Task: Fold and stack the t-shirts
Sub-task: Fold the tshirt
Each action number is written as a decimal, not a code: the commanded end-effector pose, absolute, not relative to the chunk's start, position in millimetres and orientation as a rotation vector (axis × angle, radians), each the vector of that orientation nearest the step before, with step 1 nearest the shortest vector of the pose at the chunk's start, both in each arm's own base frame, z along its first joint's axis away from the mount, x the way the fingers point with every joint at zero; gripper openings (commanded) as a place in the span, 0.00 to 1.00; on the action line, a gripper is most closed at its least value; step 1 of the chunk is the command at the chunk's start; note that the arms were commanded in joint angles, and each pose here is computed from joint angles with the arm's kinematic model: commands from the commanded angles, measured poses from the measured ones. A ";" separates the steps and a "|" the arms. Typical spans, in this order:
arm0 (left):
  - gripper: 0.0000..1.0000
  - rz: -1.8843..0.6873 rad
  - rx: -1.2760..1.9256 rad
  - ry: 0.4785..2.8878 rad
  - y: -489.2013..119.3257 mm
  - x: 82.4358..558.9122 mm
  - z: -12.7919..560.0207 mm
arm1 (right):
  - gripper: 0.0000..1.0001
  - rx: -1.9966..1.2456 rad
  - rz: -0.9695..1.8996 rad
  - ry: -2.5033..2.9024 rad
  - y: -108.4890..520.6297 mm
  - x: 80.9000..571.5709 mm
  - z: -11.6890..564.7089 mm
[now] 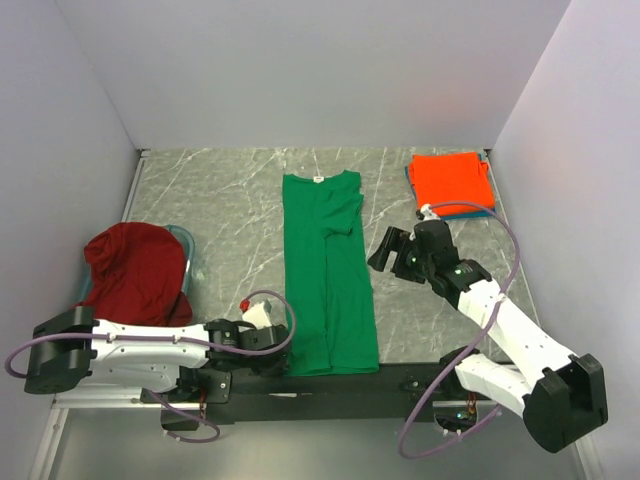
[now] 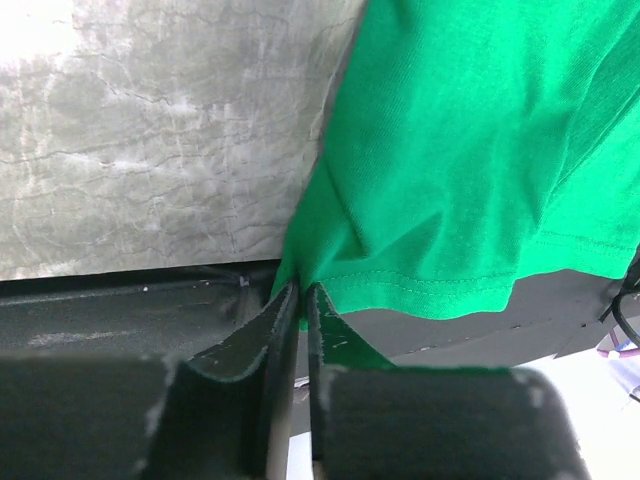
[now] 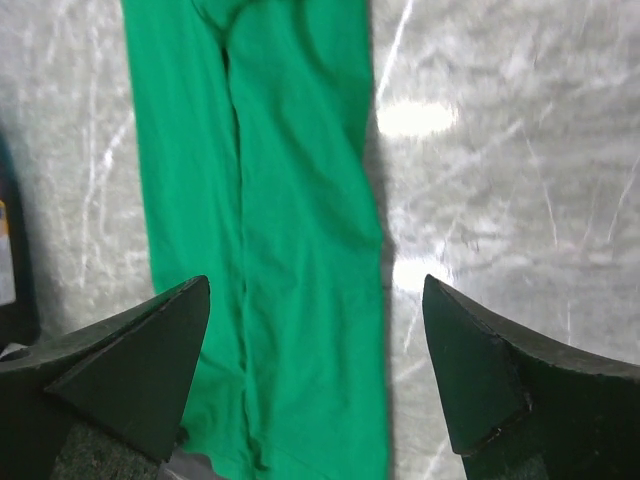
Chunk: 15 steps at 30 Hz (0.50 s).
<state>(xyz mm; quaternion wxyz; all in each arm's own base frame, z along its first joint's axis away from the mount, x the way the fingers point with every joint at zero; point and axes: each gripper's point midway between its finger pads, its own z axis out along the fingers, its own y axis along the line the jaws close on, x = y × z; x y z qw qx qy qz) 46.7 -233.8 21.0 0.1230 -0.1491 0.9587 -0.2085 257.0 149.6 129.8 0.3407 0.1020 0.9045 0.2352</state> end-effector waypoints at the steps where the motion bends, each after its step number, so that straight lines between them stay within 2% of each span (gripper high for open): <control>1: 0.11 -0.621 -0.431 2.835 -239.3 39.6 22.8 | 0.92 0.264 0.562 2.416 143.0 235.6 114.4; 3: 0.07 -0.626 -0.430 2.856 -239.8 35.8 22.4 | 0.92 0.252 0.546 2.443 141.7 222.7 110.3; 4: 0.01 -0.617 -0.442 2.860 -238.8 35.3 21.9 | 0.92 0.250 0.542 2.459 141.3 216.3 106.2; 15: 0.01 -0.605 -0.486 2.867 -235.2 33.0 38.1 | 0.86 0.079 0.658 2.735 162.5 111.5 73.2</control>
